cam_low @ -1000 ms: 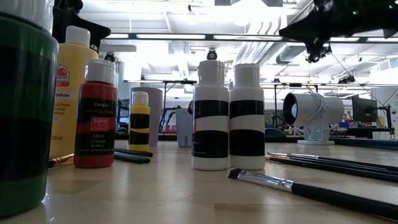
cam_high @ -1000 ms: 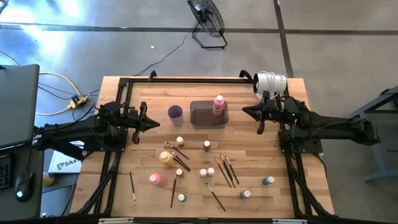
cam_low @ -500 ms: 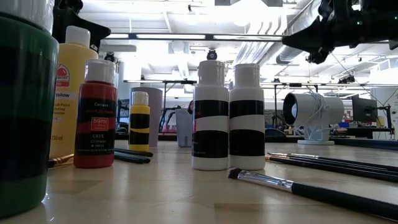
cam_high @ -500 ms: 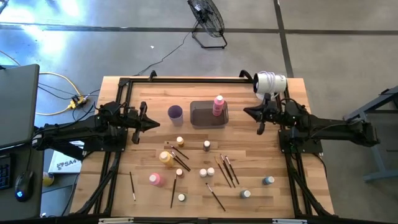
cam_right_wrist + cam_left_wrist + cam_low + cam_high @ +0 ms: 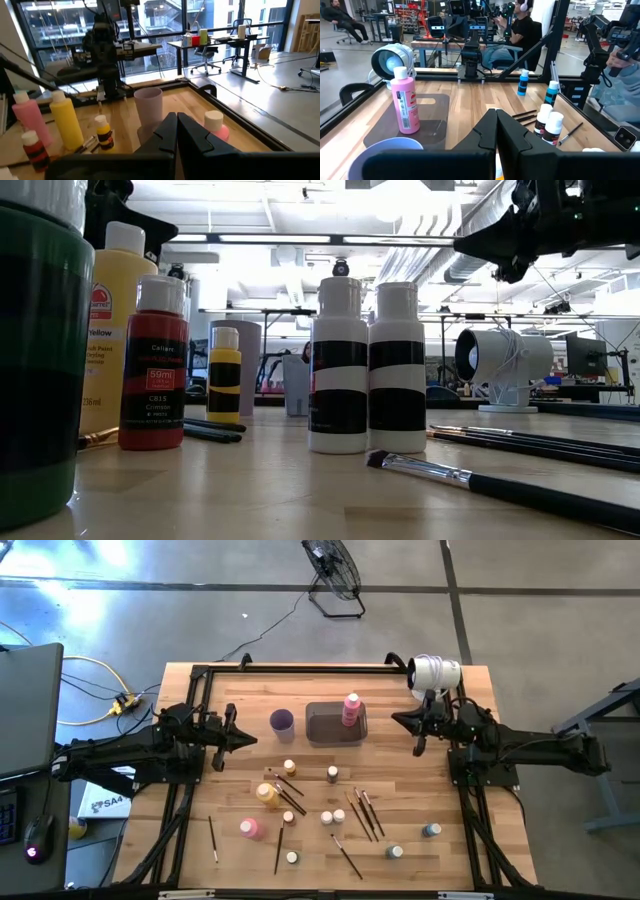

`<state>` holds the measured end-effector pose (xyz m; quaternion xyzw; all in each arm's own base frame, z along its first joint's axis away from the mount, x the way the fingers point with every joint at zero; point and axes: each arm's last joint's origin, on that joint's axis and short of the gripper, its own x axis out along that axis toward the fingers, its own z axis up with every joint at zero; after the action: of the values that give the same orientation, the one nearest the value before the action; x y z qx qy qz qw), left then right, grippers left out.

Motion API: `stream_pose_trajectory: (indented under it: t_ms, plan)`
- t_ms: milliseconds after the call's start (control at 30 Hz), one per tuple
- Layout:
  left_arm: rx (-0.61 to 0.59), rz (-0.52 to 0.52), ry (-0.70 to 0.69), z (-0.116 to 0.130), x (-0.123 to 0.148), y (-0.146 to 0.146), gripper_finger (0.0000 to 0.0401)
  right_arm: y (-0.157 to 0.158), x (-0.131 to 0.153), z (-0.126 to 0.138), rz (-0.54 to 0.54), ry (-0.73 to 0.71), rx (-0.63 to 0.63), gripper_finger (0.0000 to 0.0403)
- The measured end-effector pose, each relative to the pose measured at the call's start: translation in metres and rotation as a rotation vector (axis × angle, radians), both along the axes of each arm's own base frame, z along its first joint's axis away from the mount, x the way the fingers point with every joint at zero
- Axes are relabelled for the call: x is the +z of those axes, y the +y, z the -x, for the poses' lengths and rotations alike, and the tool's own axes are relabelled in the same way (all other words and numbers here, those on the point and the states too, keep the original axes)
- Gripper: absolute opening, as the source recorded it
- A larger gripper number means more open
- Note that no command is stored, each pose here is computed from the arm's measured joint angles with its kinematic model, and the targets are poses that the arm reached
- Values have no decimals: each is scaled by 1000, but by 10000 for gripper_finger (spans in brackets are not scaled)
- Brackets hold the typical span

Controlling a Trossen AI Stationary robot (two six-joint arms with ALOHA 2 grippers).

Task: Pick & Place Paint Supplies
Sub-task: Put the big yellow paint bottle into the gray bin

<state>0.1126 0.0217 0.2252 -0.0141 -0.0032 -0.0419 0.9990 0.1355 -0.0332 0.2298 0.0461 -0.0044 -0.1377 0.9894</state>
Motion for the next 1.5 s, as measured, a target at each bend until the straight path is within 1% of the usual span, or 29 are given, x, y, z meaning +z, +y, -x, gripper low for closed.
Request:
stream_pose_trajectory:
  t_ms: [267, 433, 533, 600, 733, 833, 1033, 1133, 1233, 1300, 1367, 1433, 1500]
  plan:
    - [0, -8, -31, 0, 3, 0, 0, 0, -4, -1, 2, 41, 0, 4]
    - [8, -41, -47, -4, 4, 1, 0, -1, -5, -2, -1, 49, 0, 5]
    - [9, -56, -15, -10, 5, 3, 0, -1, -5, -3, -1, 51, 0, 5]
    - [3, -45, 27, -17, 6, 5, 0, -1, -6, -3, -2, 53, 0, 5]
    - [-76, -88, 72, -31, 12, 7, 0, -1, -6, -4, -3, 59, 0, 5]
    - [-103, -102, 81, -40, 20, 7, 0, -1, -6, -4, -4, 60, 0, 5]
    - [-124, -191, 71, -52, 31, -12, 0, -1, -8, -4, -7, 72, 0, 5]
    - [-116, -204, 79, -53, 31, -26, 0, -1, -8, -4, -14, 74, 0, 5]
    - [-82, -210, 117, -52, 27, -37, 0, -1, -9, -5, -30, 80, -1, 5]
    - [-51, -193, 133, -52, 26, -42, 0, -1, -10, -6, -32, 83, -1, 5]
    - [-43, -156, 138, -51, 26, -47, 0, -1, -10, -6, -37, 87, -1, 5]
    - [-66, -127, 140, -50, 26, -51, 0, -1, -10, -6, -41, 86, -2, 5]
    - [-88, -128, 143, -49, 26, -54, 0, -1, -10, -6, -41, 86, -1, 5]
